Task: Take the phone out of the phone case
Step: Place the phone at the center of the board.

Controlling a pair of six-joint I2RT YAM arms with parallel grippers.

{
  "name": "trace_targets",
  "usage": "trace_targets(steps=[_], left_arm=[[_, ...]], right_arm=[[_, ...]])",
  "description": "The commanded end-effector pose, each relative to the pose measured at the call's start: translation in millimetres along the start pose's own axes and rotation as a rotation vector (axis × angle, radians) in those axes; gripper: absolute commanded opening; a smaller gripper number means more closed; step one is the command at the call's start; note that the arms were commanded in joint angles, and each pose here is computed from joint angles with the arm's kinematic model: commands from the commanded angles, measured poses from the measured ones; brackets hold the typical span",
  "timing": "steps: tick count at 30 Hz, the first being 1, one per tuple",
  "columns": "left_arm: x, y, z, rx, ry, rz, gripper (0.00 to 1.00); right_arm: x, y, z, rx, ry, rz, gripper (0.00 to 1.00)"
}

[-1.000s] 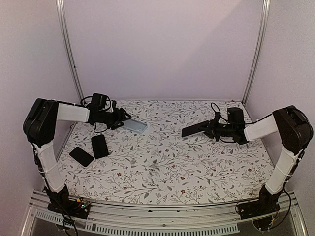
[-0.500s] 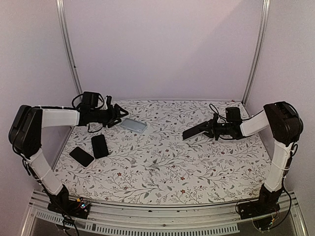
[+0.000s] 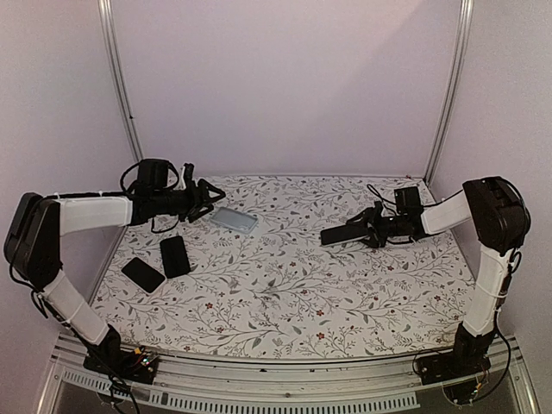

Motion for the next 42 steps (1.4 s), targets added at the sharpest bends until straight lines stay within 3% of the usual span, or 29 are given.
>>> trace_targets(steps=[1,12,33,42], left_arm=[[-7.1,3.3,-16.5,0.031,0.046,-0.012,0.71],[-5.9,10.1,-21.1,0.042,0.051,-0.011,0.71],[-13.3,10.0,-30.1,0.104,0.049,-0.028,0.71],[-16.6,13.6,-21.7,0.11,-0.014,-0.029,0.71]], right_arm=[[-9.6,1.1,0.1,-0.047,0.05,-0.012,0.59],[-32.6,4.8,1.6,-0.116,0.155,-0.069,0.62],[-56.7,10.0,-15.9,-0.178,0.357,-0.125,0.75],[-69.3,12.8,-13.4,-0.216,0.399,-0.155,0.86]])
Point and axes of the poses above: each gripper's point midway between its finger pads, its own x axis out along the fingers, its own z axis along the line the jaws close on, y = z × x, the point moved 5 cm from there along -x, back along the fingers, and after that the axes turned 3 degrees about -x, right-handed, at the moved point
